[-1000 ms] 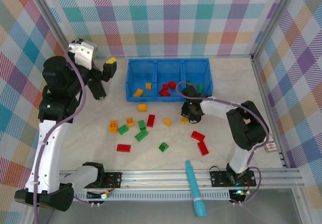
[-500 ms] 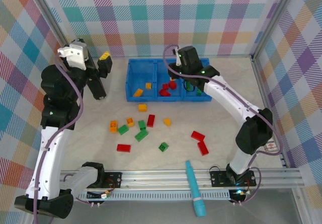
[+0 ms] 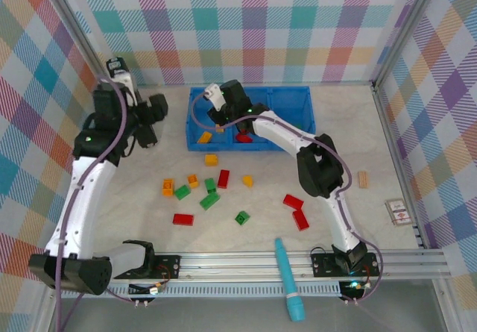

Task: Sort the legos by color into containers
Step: Place the lego in the container, then pick up the lego from the middle-left of the table.

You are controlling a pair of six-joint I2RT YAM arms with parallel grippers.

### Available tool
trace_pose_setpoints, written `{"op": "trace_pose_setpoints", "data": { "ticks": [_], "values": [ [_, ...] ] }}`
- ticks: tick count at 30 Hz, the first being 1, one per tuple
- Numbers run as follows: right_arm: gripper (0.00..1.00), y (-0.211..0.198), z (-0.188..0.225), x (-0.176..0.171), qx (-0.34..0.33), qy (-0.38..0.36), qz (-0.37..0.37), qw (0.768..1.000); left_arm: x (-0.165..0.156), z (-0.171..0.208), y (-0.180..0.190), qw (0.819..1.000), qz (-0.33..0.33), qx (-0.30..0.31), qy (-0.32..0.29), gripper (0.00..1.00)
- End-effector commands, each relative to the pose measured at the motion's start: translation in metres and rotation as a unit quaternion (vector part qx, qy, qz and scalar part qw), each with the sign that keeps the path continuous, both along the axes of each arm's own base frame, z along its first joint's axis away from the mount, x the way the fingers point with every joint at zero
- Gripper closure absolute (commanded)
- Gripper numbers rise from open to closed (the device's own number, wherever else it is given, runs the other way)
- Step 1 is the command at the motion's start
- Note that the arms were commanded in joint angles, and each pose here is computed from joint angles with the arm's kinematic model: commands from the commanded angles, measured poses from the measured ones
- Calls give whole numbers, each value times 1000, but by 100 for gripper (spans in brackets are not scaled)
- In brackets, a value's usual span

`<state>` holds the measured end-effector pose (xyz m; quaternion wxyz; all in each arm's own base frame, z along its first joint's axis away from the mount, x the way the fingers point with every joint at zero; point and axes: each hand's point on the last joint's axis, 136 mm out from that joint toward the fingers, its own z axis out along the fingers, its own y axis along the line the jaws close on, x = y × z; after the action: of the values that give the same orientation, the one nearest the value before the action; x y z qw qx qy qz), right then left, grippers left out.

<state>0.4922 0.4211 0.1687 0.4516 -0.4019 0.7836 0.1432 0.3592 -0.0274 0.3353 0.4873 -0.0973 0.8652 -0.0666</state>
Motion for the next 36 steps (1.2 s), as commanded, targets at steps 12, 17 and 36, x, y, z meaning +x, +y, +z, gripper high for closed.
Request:
{"op": "trace_pose_setpoints", "data": {
  "ticks": [12,17,36],
  "values": [
    [48,23,22,7,-4,-68,51,996,-52,-211,5,949,50,-16,310,3],
    [43,18,65,0,11,-100,56,993,-67,-230,3,938,52,-11,341,7],
    [1,-232,199,-178,-50,35,-163,985,-105,-270,2,907,67,60,411,10]
  ]
}}
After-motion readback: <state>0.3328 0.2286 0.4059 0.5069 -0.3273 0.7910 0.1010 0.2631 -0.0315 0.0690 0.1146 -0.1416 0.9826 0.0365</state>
